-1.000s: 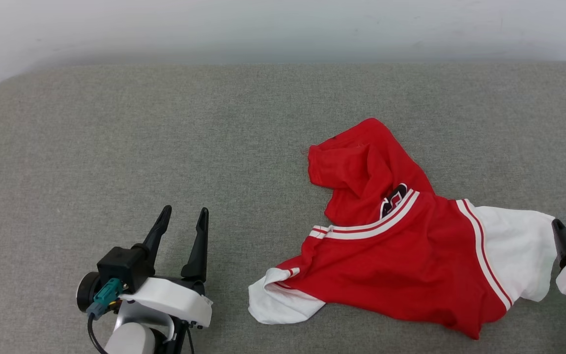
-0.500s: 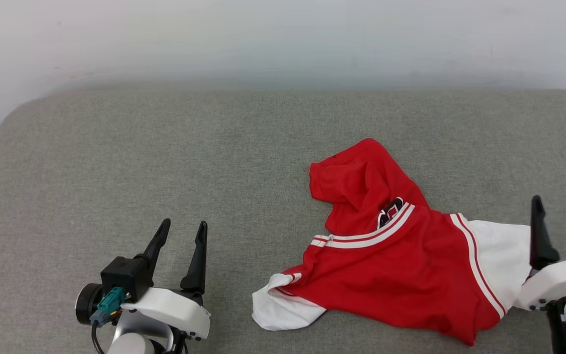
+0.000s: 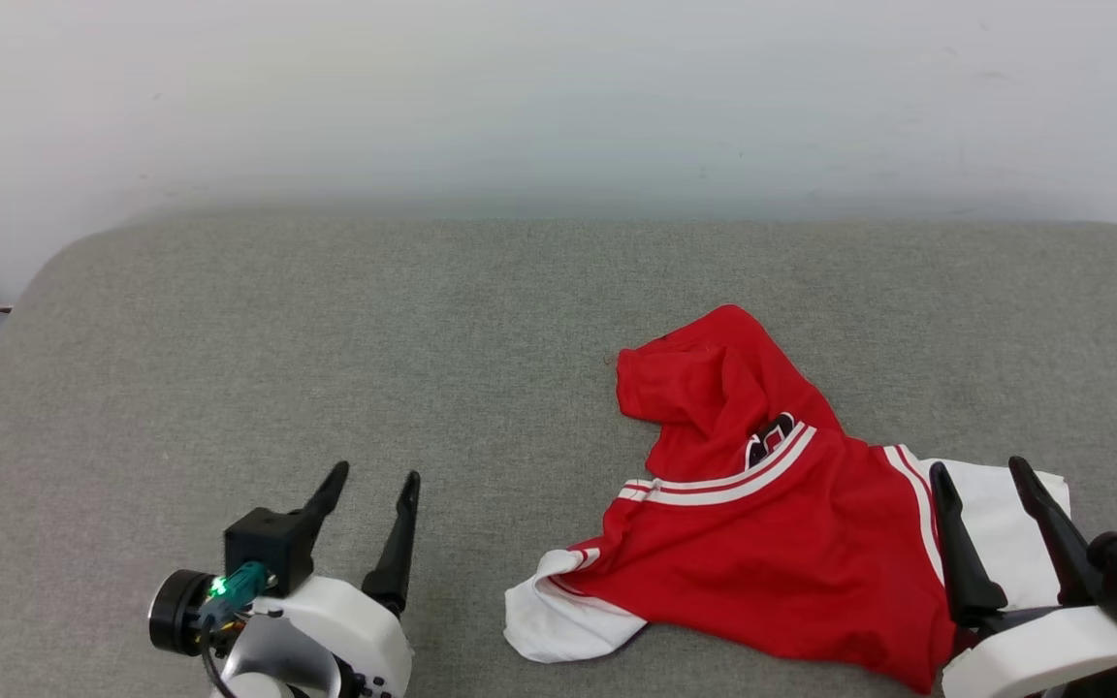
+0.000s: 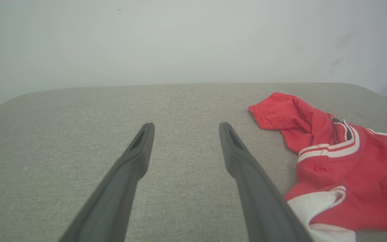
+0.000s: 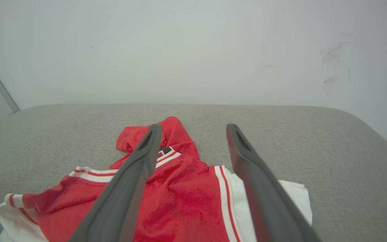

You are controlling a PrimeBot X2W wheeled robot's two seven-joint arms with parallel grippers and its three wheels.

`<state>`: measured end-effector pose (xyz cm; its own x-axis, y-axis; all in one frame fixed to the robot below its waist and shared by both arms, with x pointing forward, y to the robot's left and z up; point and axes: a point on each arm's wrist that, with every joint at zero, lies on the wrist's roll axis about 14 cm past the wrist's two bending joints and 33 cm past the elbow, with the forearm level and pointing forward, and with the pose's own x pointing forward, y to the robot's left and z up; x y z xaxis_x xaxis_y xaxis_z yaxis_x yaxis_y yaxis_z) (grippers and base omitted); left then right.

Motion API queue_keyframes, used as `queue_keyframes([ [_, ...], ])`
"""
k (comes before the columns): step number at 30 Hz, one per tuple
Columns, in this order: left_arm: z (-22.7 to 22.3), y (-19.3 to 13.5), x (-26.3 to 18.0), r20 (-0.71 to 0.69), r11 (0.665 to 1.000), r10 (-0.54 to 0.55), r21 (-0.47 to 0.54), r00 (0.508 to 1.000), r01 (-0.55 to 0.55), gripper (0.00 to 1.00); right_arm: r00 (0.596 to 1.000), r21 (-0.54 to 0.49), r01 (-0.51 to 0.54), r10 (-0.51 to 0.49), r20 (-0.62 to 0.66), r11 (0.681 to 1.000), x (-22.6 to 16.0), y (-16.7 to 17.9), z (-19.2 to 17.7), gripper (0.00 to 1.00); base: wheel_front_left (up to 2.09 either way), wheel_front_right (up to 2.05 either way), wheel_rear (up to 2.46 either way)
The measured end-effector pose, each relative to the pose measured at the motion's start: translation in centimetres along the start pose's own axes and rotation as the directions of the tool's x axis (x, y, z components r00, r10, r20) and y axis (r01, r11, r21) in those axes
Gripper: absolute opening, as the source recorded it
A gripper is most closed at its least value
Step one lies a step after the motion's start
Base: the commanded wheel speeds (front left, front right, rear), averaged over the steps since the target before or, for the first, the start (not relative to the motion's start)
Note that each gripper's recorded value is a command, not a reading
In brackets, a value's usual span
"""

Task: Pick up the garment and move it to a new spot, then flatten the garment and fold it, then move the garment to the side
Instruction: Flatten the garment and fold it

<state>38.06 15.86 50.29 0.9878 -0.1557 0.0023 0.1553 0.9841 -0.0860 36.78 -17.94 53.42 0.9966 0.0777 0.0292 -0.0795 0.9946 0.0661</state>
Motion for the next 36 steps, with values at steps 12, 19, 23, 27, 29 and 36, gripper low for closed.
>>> queue_keyframes([
  [12,-8.1,-6.5,-1.5,-0.574,0.947,-0.295,-0.07,0.764,0.313,1.0,0.998,0.078,0.019,-0.014,-0.064,0.997,-1.4,-0.3,-1.5,1.0,0.0,0.0,0.0],
  [19,-11.3,-8.9,-3.0,-0.729,0.881,-0.374,-0.088,0.573,0.464,1.0,0.995,0.114,0.049,-0.039,-0.091,0.992,-0.9,-1.0,-2.9,1.0,0.0,0.0,0.0],
  [23,-13.5,-9.2,-3.5,-0.81,0.842,-0.364,-0.075,0.459,0.534,1.0,0.993,0.128,0.066,-0.052,-0.105,0.99,-0.4,-1.5,-3.7,1.0,0.0,0.0,0.0],
  [27,-14.7,-9.6,-3.9,-0.861,0.806,-0.362,-0.097,0.357,0.584,0.82,0.991,0.136,0.086,-0.07,-0.118,0.987,-0.2,-2.0,-4.4,1.0,0.0,0.0,0.0],
  [29,-14.9,-9.8,-3.9,-0.868,0.798,-0.37,-0.115,0.331,0.592,0.0,0.988,0.139,0.097,-0.078,-0.13,0.986,-0.3,-2.3,-4.8,1.0,0.0,0.0,0.0],
  [36,-14.7,-9.2,-3.6,-0.85,0.811,-0.387,-0.129,0.358,0.571,0.0,0.985,0.155,0.111,-0.088,-0.149,0.982,-0.4,-2.6,-5.5,1.0,0.0,0.0,0.0],
])
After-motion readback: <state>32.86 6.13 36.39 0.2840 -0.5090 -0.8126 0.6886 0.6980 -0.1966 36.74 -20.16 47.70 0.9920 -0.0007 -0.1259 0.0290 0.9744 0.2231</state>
